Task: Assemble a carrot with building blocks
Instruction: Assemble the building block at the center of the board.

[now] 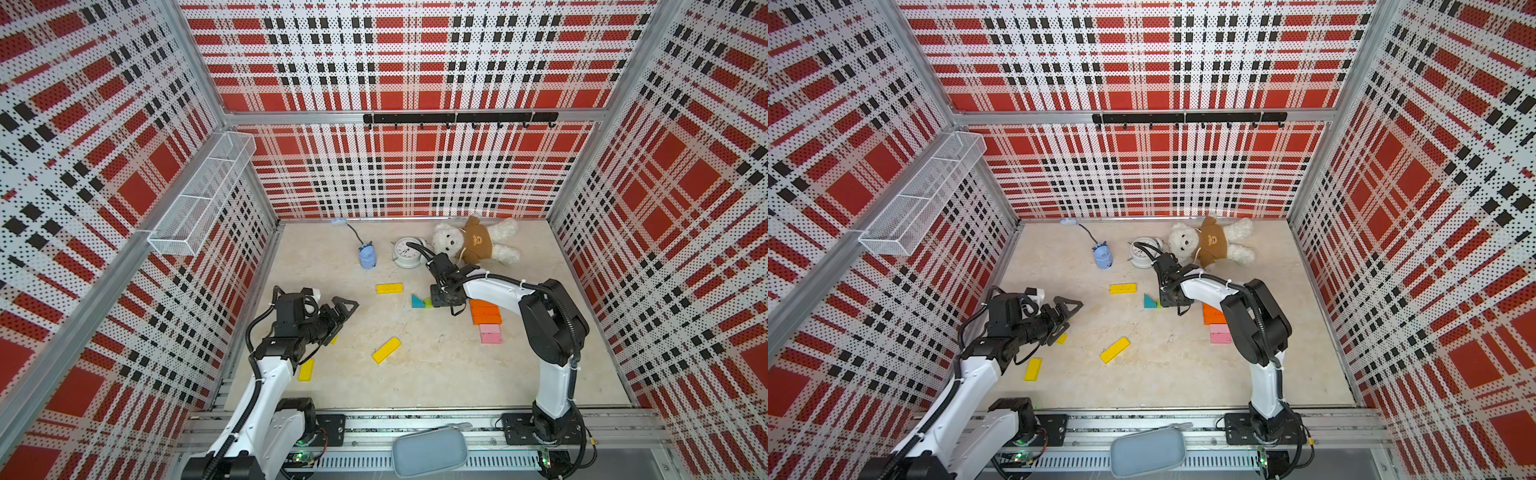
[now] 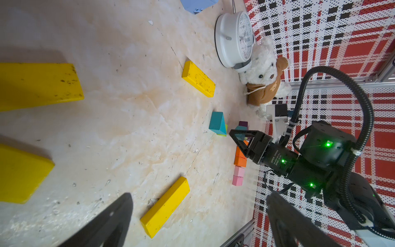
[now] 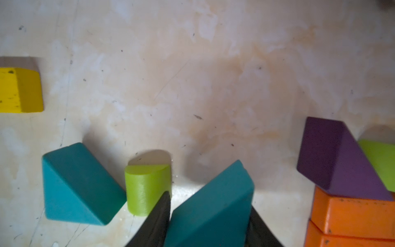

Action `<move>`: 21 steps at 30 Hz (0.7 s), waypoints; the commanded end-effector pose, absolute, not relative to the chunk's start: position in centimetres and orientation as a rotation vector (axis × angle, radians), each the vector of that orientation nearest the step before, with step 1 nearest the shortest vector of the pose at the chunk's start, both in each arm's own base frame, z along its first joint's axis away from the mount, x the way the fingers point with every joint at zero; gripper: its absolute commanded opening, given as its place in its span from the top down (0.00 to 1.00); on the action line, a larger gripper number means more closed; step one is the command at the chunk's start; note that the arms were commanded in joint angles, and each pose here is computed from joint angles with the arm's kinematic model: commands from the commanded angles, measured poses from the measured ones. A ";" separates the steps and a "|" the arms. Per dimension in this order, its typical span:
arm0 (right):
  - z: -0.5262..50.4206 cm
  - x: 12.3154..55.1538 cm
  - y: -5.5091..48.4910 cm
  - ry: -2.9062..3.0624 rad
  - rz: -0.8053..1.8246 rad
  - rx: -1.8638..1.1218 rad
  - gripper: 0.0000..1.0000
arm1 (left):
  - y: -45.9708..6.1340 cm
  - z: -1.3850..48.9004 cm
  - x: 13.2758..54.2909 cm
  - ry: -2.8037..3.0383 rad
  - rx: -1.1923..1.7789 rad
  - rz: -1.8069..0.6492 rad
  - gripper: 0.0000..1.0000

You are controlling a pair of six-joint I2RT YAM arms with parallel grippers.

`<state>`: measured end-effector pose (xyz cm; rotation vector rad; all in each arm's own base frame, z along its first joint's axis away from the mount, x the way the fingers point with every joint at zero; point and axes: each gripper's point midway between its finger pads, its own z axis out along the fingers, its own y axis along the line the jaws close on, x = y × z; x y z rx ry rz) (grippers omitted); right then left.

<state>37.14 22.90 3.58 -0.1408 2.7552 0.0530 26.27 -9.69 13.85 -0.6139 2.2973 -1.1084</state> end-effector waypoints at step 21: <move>4.2 37.1 23.0 2.747 0.107 -0.140 0.49 | -9.6 13.7 26.3 2.305 -0.602 -1.089 0.01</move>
